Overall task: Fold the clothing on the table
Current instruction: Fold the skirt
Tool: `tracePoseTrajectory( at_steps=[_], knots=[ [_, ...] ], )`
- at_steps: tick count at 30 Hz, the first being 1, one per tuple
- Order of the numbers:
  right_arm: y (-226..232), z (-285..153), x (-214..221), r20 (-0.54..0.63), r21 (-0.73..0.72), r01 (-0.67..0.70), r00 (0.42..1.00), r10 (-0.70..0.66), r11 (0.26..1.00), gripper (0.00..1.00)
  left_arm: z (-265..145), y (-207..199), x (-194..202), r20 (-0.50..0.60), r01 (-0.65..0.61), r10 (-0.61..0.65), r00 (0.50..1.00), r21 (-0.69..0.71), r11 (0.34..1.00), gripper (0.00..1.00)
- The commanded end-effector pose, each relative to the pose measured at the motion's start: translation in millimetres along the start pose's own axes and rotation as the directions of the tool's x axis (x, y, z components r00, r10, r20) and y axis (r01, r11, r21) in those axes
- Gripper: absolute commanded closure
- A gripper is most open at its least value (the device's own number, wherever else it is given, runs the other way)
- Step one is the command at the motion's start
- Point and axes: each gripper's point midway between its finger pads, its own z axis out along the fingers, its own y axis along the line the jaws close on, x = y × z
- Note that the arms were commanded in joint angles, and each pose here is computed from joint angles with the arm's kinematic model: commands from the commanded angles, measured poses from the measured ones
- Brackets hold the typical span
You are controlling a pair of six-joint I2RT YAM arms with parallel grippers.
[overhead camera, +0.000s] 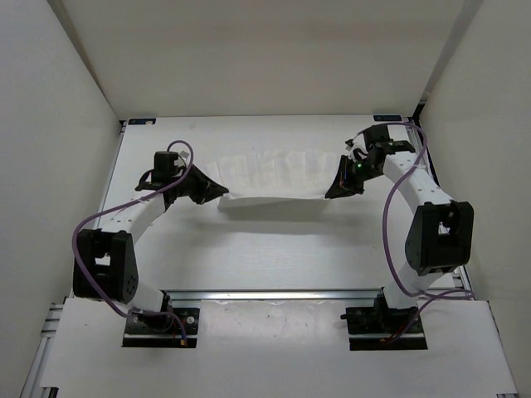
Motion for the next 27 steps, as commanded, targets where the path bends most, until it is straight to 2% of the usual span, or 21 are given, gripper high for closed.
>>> tracePoseTrajectory(
  at_steps=[1, 6, 10, 13, 14, 19, 22, 23, 25, 26, 27],
  knots=[
    [-27.2, -15.5, 3.3, 0.032, 0.102, -0.013, 0.999, 0.010, 0.995, 1.00, -18.8, -5.4, -23.0, 0.156, -0.040, 0.042, 0.987, -0.017, 0.999, 1.00],
    [-34.1, -16.8, 57.5, 0.005, 0.153, 0.006, 1.000, -0.006, 0.988, 1.00, -38.6, 2.7, 21.0, 0.128, -0.072, 0.074, 0.989, -0.018, 0.997, 1.00],
    [-28.2, -27.7, 88.4, 0.042, 0.154, 0.025, 0.999, -0.032, 0.988, 1.00, -63.8, 13.6, 35.5, 0.177, -0.116, 0.130, 0.976, -0.088, 0.989, 1.00],
    [-26.6, -33.8, 100.5, 0.053, 0.121, -0.020, 0.999, 0.014, 0.992, 0.99, -67.2, 21.4, 39.4, 0.185, -0.113, 0.132, 0.974, -0.109, 0.988, 1.00],
    [-26.7, -35.5, 96.9, 0.065, 0.112, -0.024, 0.998, 0.017, 0.993, 1.00, -63.8, 28.7, 40.4, 0.172, -0.097, 0.117, 0.978, -0.122, 0.988, 1.00],
    [-21.3, -38.1, 52.2, 0.109, 0.088, -0.012, 0.994, 0.003, 0.996, 1.00, -40.4, 6.9, 16.9, 0.154, -0.077, 0.088, 0.984, -0.081, 0.994, 1.00],
    [-28.4, -15.6, 20.8, 0.070, 0.069, -0.035, 0.997, 0.030, 0.997, 1.00, -21.9, 4.8, -13.9, 0.174, -0.062, 0.085, 0.981, -0.130, 0.990, 0.99],
    [-21.5, -16.6, 0.8, 0.103, 0.050, -0.008, 0.995, 0.002, 0.999, 1.00, -19.3, -1.3, -23.7, 0.189, -0.071, 0.096, 0.977, -0.135, 0.988, 1.00],
    [-29.6, 3.3, -24.5, 0.075, 0.061, -0.025, 0.997, 0.021, 0.998, 1.00, -2.2, 18.6, -44.7, 0.201, -0.013, 0.056, 0.978, -0.210, 0.978, 0.99],
    [-25.2, 1.2, -43.8, 0.104, 0.064, -0.001, 0.995, -0.006, 0.998, 1.00, 9.8, 24.0, -51.8, 0.197, 0.006, 0.040, 0.980, -0.224, 0.975, 0.98],
    [-37.6, 17.9, -49.0, 0.067, 0.080, -0.035, 0.997, 0.030, 0.996, 1.00, 12.4, 23.8, -62.6, 0.218, 0.029, 0.020, 0.976, -0.220, 0.975, 0.97]
  ],
)
